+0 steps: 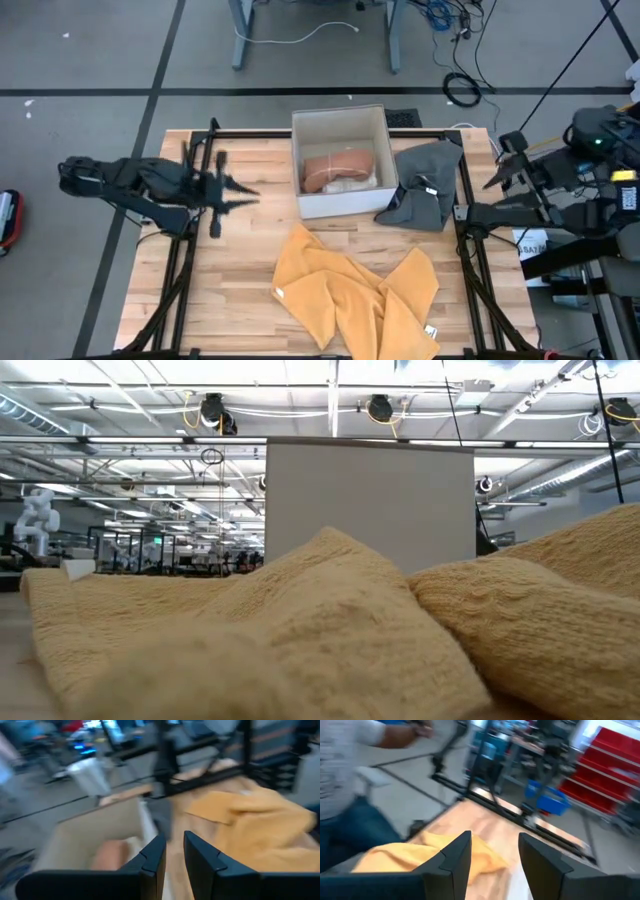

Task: Fold towel
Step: Fold the orange towel

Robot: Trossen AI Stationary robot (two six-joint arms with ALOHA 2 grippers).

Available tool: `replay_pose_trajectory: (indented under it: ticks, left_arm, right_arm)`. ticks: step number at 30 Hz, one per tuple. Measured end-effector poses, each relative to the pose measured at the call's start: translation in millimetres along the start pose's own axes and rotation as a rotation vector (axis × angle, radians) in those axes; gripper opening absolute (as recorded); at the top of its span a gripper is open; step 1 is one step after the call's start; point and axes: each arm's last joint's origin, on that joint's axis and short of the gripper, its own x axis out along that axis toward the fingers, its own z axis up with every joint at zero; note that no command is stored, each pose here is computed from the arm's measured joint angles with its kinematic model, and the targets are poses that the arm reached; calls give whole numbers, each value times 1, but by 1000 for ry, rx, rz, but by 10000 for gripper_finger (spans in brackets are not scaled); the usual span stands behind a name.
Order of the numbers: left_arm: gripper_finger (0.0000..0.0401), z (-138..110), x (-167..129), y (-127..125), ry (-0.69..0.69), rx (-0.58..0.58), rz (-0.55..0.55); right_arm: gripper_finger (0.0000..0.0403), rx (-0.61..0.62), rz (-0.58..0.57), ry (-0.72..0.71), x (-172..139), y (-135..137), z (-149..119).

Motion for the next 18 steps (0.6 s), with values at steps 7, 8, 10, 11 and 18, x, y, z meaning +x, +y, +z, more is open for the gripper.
replay_pose_trajectory:
  ticks: [7,8,10,11,18]
  left_arm:
    - [74,-1,-21,12,-10,-75,230]
    - [74,-2,-23,13,-8,-84,255]
    - [74,-3,-24,14,12,-89,304]
    - [74,-5,-25,15,27,-89,329]
    - [74,-10,-26,15,82,-128,393]
  right_arm:
    - [153,103,-273,71,-13,4,-3]
    - [153,120,-298,79,-13,4,-5]
    - [153,151,-352,95,-13,5,-10]
    - [153,164,-385,107,-13,5,-13]
    - [153,224,-496,133,-8,8,-36]
